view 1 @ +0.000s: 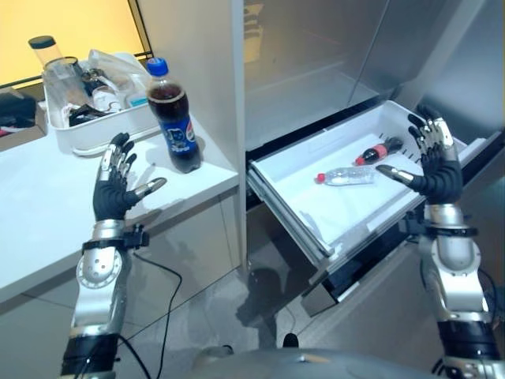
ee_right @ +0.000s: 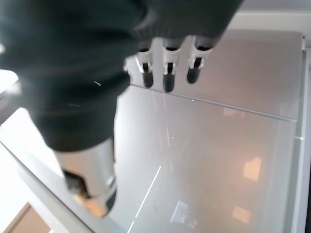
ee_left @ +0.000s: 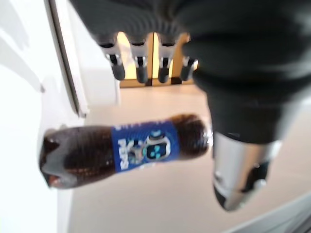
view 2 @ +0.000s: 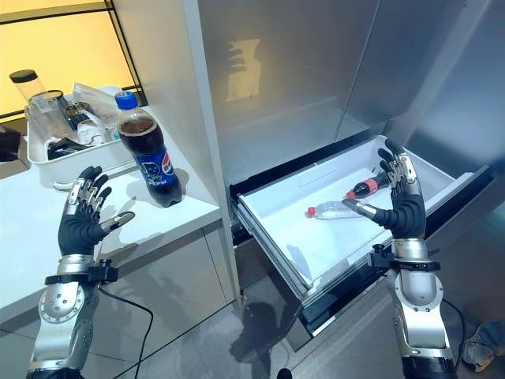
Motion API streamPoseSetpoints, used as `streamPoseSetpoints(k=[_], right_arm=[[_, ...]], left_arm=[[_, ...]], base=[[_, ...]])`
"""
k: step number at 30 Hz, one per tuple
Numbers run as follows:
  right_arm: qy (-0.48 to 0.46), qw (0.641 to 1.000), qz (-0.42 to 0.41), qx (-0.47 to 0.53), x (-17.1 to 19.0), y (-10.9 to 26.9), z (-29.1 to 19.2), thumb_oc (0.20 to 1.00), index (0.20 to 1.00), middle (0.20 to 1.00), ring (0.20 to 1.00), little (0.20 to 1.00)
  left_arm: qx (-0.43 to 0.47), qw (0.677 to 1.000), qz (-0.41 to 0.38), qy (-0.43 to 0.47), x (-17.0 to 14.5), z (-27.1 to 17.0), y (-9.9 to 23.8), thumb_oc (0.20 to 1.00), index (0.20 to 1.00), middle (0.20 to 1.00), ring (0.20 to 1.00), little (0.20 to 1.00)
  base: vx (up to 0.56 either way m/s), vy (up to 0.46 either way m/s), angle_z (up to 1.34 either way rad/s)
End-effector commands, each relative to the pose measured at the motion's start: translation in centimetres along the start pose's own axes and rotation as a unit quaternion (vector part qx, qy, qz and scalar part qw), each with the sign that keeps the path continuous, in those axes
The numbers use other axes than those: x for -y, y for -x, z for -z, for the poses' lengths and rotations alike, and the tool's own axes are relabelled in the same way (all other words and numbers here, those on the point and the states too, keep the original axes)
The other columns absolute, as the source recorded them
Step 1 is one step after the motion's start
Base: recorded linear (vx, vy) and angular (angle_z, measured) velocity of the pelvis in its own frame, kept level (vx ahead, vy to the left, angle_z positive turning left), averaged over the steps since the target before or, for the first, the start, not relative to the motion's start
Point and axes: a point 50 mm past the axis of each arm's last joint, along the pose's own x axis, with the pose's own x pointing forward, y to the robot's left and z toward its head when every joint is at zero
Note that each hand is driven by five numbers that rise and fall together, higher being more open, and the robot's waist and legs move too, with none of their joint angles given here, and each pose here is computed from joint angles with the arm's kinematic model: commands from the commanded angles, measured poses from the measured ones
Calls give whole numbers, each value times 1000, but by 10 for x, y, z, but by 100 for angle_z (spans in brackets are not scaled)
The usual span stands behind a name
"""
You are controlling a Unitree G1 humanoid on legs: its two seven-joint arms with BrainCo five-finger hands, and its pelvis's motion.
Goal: Take the drinks into the refrigerator
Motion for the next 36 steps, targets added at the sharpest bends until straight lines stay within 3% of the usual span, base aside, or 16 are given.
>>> streamPoseSetpoints(k=[1,16,36], right_arm=[[-29,995,-15,96,-5,-27,-32,1000,1000,1000,1000,1000],[-45,979,-38,193,-6,-37,-73,1000,1000,1000,1000,1000],[-50,973,-55,219,-7,-32,-85,1000,1000,1000,1000,1000]], left_arm=[[51,998,15,-40,-1,-18,-30,1000,1000,1000,1000,1000],[73,997,11,-25,-1,-29,-49,1000,1000,1000,1000,1000],[86,996,-8,-16,-2,-34,-59,1000,1000,1000,1000,1000]], base=[[-24,16,-6],[-16,6,-8],[4,0,-1]])
